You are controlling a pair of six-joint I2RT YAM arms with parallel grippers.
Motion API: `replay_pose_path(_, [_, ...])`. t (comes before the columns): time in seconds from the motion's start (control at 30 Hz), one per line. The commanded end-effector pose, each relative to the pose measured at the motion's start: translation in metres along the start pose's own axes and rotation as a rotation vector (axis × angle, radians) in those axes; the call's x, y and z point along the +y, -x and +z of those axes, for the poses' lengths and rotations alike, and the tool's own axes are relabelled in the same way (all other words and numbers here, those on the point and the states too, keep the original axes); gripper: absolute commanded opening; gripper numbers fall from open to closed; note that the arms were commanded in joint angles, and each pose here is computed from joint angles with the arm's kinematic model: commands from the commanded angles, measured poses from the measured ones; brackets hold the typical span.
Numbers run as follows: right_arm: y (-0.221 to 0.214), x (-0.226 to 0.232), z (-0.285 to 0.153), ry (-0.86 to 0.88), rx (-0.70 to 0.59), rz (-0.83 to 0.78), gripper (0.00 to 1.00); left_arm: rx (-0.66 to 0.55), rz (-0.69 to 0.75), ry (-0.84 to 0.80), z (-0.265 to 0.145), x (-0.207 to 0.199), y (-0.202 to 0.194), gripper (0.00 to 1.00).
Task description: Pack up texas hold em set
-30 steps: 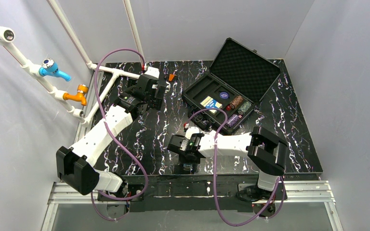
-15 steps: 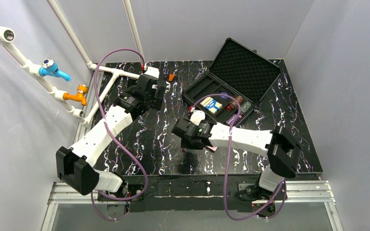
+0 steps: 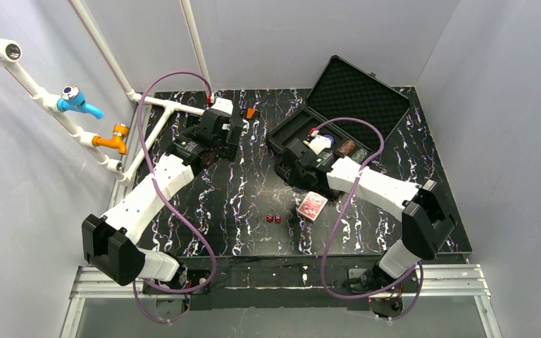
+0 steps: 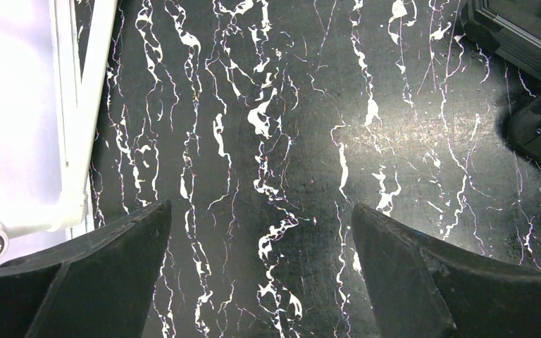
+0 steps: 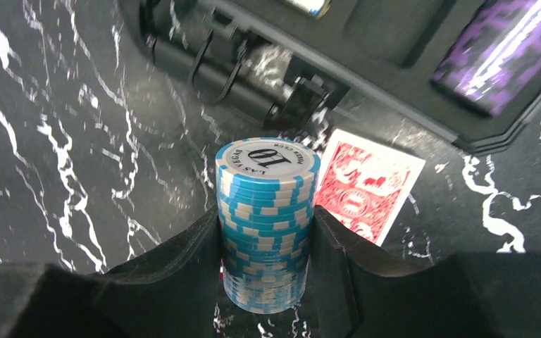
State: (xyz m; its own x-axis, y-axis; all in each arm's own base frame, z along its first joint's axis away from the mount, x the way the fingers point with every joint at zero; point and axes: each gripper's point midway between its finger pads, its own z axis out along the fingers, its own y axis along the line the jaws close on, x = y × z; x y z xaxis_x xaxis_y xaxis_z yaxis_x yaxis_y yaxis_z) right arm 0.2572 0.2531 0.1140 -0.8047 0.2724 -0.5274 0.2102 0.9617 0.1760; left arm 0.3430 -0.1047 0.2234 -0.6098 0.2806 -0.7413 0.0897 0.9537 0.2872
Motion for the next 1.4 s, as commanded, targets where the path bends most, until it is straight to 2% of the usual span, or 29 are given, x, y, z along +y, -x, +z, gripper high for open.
replay_pose_path(0.0, [0.053, -0.002, -0.015, 0.043, -0.103, 0.1, 0.08, -0.012, -0.001, 0.022, -0.009, 0.011, -0.001, 0.99])
replay_pose_path(0.47, [0.103, -0.042, 0.016, -0.003, -0.126, 0.253, 0.09, -0.011, 0.0, 0.02, -0.009, 0.01, -0.001, 0.99])
replay_pose_path(0.87, [0.105, -0.054, 0.044, -0.018, -0.092, 0.345, 0.09, -0.011, 0.002, 0.023, -0.009, 0.011, -0.001, 0.99])
replay_pose_path(1.37, [0.1, -0.066, 0.071, -0.043, -0.052, 0.365, 0.11, -0.012, 0.001, 0.021, -0.009, 0.011, -0.001, 0.99])
